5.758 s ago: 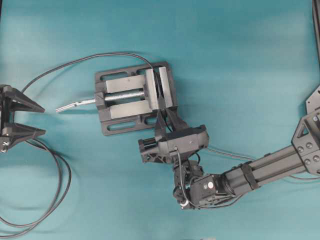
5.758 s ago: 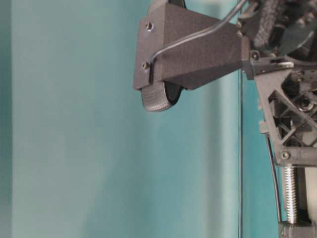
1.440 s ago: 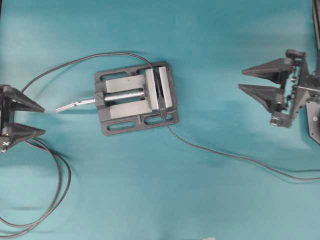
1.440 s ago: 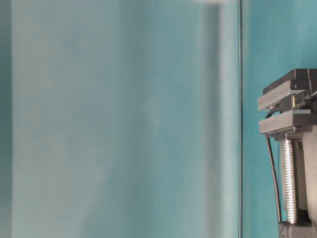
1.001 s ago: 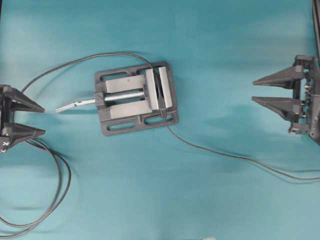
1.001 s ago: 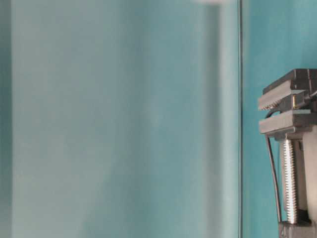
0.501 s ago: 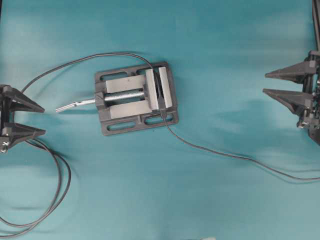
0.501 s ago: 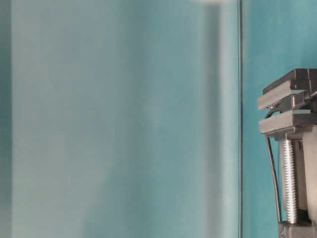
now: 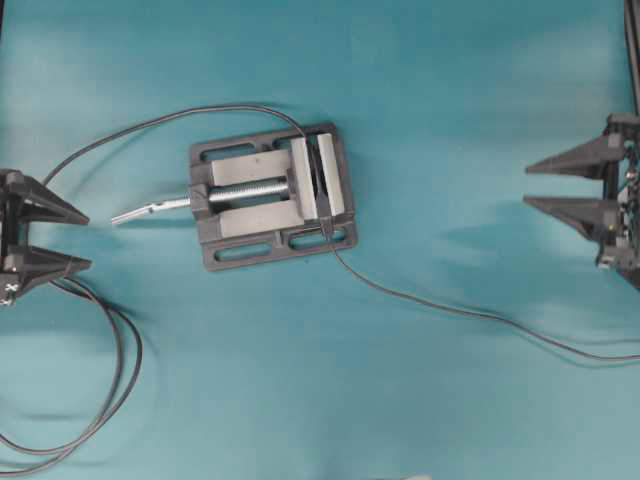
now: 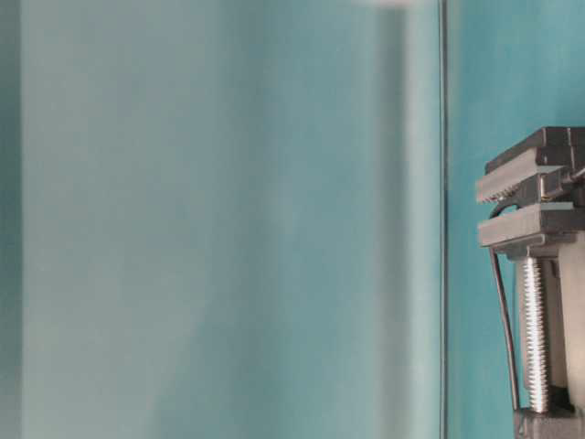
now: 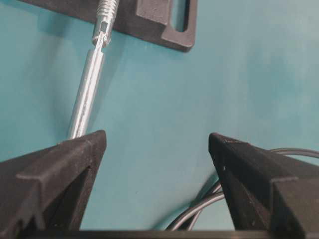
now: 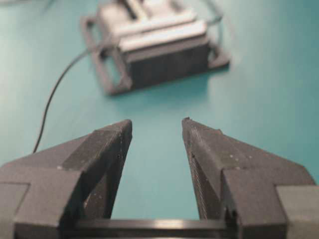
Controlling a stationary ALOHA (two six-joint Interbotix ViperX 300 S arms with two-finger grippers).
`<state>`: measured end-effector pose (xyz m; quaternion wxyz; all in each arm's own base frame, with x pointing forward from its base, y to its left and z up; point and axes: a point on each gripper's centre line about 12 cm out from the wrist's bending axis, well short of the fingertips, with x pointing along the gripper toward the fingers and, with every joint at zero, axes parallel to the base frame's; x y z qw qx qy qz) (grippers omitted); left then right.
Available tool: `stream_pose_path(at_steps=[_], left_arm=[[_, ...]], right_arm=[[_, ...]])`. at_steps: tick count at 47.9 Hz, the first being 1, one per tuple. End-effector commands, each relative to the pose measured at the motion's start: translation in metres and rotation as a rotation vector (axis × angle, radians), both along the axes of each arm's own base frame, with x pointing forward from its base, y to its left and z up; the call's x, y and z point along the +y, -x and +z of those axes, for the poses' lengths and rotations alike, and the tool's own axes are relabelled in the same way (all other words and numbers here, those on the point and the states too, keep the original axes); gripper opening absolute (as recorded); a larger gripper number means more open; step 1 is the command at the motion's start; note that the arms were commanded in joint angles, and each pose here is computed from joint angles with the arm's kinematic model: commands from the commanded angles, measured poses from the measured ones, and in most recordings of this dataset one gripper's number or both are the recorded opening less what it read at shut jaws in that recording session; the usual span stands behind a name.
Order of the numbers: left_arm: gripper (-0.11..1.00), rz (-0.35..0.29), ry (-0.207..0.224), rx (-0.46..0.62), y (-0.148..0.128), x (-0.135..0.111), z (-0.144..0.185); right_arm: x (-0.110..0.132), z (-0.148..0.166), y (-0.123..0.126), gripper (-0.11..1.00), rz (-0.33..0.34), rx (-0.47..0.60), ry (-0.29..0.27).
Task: Insert the USB cable into the fixed female connector.
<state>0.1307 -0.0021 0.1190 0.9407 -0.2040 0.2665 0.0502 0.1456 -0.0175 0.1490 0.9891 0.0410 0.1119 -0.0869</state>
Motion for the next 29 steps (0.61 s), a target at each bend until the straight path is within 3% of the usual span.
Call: stream_pose_path(at_steps=[1,7,14,29], left_arm=[[0.99,0.007,0.008,-0.009,-0.002,0.0,0.004],[0.99,0.007,0.008,-0.009,-0.002,0.0,0.004],[0.99,0.007,0.008,-0.009,-0.002,0.0,0.004],[0.99,0.007,0.008,-0.011,-0.002,0.0,0.004]], right_arm=[[0.005,0.008,-0.007,0.52,0.033,0.018,-0.014],[0.01,0.008,-0.01,0.53,0.076,0.072,-0.036],[0.011,0.012,-0.012,0.53,0.081,0.066,-0.035],[0.012,0.02,-0.002,0.53,0.117,-0.033,0.053]])
